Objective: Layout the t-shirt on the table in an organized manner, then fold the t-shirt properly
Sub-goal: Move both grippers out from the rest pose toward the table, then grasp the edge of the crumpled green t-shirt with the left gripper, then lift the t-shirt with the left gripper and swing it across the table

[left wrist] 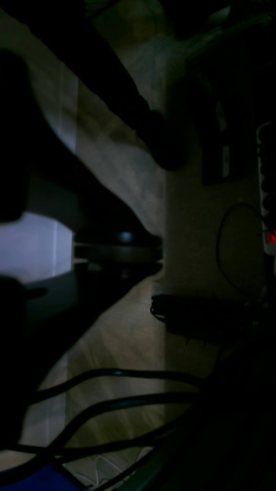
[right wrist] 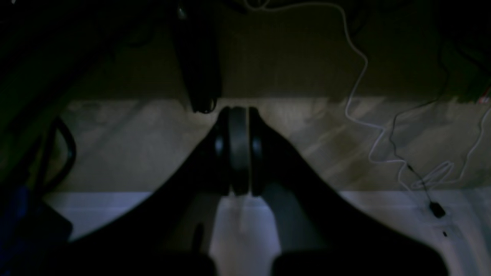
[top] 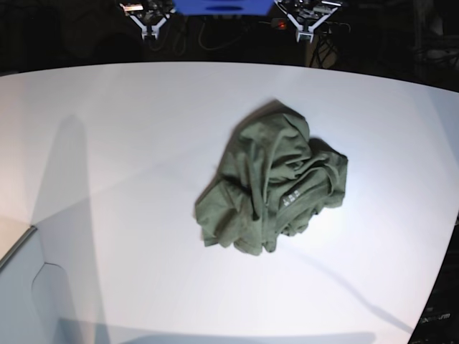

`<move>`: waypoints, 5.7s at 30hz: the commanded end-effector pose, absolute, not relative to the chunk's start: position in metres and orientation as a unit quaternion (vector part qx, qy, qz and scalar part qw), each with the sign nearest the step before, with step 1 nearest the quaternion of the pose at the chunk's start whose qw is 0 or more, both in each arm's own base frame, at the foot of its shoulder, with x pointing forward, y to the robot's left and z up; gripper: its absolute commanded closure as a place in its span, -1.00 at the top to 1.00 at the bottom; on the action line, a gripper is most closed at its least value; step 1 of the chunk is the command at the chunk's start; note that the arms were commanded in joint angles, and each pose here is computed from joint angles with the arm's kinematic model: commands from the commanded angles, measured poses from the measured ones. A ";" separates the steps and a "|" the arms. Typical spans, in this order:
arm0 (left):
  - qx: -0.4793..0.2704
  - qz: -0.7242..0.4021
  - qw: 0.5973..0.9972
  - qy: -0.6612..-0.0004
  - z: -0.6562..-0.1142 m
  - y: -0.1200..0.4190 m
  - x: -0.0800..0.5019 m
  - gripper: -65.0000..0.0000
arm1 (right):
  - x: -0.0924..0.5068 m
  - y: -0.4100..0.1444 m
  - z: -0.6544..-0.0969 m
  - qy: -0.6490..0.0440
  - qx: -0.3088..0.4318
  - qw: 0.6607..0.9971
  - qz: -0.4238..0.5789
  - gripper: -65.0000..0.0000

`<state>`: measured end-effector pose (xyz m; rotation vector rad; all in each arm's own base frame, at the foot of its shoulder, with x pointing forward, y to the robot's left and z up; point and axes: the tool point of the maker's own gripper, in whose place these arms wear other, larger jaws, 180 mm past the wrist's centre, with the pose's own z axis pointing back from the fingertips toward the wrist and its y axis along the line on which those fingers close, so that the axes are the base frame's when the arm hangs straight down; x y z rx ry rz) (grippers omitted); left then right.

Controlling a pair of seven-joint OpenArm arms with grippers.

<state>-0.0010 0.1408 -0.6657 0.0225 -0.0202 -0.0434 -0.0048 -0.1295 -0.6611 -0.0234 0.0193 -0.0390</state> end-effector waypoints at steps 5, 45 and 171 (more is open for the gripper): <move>0.013 -0.023 0.999 -0.036 -0.664 0.141 0.006 -1.00 | -0.007 -0.130 -0.661 0.011 -0.006 1.000 -0.016 -1.00; -0.007 0.097 0.889 -0.447 -0.397 0.199 0.193 -0.21 | 0.155 -0.142 -0.376 -0.414 -0.025 0.910 0.015 -1.00; -0.284 -0.009 0.795 -0.536 -0.309 -0.009 0.461 0.80 | 0.175 -0.155 -0.379 -0.388 -0.039 0.921 -0.003 -0.19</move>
